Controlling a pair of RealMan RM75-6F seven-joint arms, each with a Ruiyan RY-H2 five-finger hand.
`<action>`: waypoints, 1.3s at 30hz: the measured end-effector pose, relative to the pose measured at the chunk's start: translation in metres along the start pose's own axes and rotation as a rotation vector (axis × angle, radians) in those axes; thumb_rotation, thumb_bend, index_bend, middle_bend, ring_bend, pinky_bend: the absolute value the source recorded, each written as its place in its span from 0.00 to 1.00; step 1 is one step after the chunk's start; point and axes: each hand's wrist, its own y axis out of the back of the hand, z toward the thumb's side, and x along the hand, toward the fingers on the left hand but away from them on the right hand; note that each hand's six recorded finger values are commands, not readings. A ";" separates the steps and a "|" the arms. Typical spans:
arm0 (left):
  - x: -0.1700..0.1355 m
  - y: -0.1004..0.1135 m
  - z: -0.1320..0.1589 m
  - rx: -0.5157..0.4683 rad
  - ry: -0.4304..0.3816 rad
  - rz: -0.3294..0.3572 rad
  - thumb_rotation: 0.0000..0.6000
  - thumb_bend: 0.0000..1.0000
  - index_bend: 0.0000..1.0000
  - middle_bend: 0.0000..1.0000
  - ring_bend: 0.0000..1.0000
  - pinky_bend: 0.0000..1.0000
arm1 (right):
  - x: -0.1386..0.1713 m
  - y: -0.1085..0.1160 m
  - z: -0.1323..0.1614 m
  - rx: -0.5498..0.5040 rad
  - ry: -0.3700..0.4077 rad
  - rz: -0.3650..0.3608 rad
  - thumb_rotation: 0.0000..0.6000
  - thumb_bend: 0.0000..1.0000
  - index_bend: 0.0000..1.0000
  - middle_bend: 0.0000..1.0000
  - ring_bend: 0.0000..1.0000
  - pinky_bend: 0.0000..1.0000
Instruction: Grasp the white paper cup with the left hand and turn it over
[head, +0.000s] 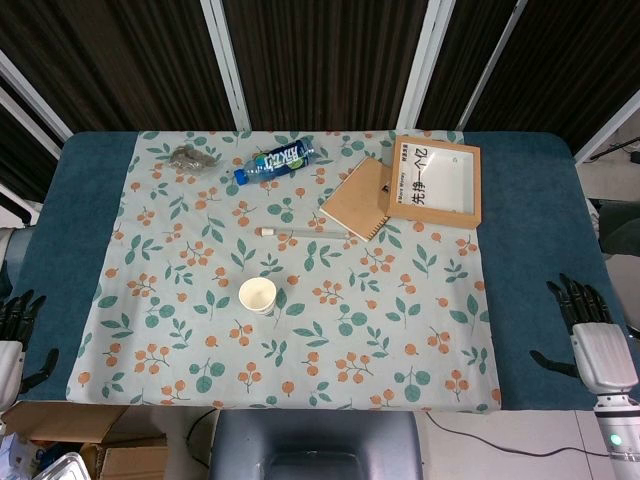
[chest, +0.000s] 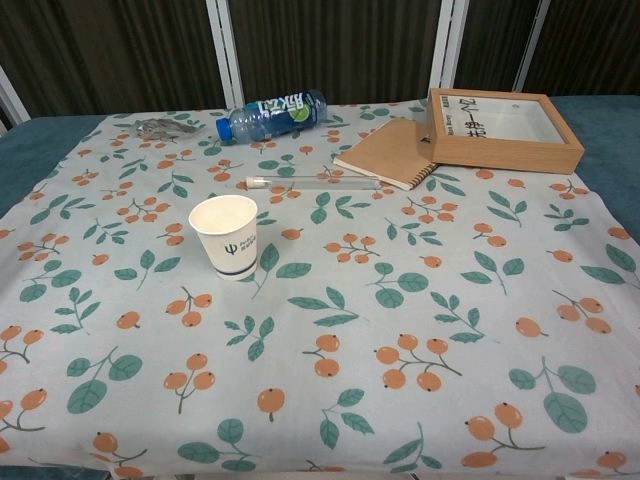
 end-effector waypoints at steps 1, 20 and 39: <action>0.000 0.000 0.000 0.001 0.000 -0.002 1.00 0.37 0.00 0.00 0.00 0.00 | 0.000 0.000 0.000 0.001 -0.001 0.001 1.00 0.19 0.00 0.00 0.00 0.00; 0.019 -0.002 0.025 0.023 -0.078 0.003 1.00 0.35 0.00 0.00 0.00 0.00 | -0.007 -0.001 0.000 0.010 -0.001 0.017 1.00 0.19 0.00 0.00 0.00 0.00; 0.089 -0.005 0.201 0.177 -0.515 -0.062 1.00 0.33 0.00 0.00 0.00 0.00 | -0.008 0.002 0.002 -0.002 0.008 0.005 1.00 0.19 0.00 0.00 0.00 0.00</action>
